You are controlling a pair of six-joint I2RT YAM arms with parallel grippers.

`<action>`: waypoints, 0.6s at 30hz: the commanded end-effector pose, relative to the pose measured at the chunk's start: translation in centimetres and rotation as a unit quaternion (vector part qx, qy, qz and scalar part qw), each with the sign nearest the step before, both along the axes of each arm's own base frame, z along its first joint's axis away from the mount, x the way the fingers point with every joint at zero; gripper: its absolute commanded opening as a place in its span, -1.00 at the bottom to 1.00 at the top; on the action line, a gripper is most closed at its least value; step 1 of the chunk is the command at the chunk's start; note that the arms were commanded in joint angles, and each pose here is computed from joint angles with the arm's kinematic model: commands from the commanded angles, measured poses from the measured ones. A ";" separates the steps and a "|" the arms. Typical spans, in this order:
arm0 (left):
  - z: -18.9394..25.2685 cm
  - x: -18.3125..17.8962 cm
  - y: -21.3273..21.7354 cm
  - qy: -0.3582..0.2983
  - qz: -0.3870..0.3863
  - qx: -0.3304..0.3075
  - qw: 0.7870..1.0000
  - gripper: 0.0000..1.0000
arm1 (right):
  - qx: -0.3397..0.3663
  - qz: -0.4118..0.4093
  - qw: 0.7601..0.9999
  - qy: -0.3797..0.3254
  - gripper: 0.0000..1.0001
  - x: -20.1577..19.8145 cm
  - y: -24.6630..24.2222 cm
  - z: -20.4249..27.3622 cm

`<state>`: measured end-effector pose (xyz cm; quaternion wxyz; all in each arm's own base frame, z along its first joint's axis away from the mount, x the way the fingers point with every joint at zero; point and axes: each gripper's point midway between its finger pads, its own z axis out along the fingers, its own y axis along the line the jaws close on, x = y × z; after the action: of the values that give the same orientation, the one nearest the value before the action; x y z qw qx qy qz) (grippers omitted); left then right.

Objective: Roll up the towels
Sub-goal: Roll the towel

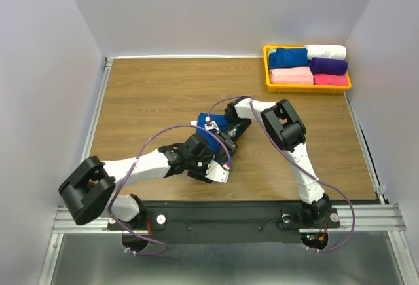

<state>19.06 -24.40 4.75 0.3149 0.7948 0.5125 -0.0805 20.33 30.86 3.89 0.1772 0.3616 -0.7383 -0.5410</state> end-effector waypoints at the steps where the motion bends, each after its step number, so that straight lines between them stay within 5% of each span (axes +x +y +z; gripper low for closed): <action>1: -1.4 1.3 -0.1 -0.005 0.024 0.023 0.999 0.33 | -0.005 0.021 0.999 -0.025 -0.87 0.3 -0.8 -0.9; 5: -2.4 1.1 0.2 0.011 0.034 0.036 0.999 -0.04 | -0.011 0.025 0.999 -0.036 -0.82 0.5 -1.1 -0.8; 8: -2.9 0.2 0.8 0.035 0.031 0.052 0.998 -0.24 | -0.014 0.026 0.998 -0.051 -0.57 1.1 -1.2 -0.7; 18: -2.9 -3.8 1.0 0.201 0.048 0.073 0.976 -0.55 | -0.022 -0.060 0.975 -0.211 0.99 12.3 -3.5 5.1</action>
<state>20.14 -25.64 3.66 0.2700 0.7798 0.5561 -0.0986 25.78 30.05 5.89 0.1120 0.3918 -0.7634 -0.5012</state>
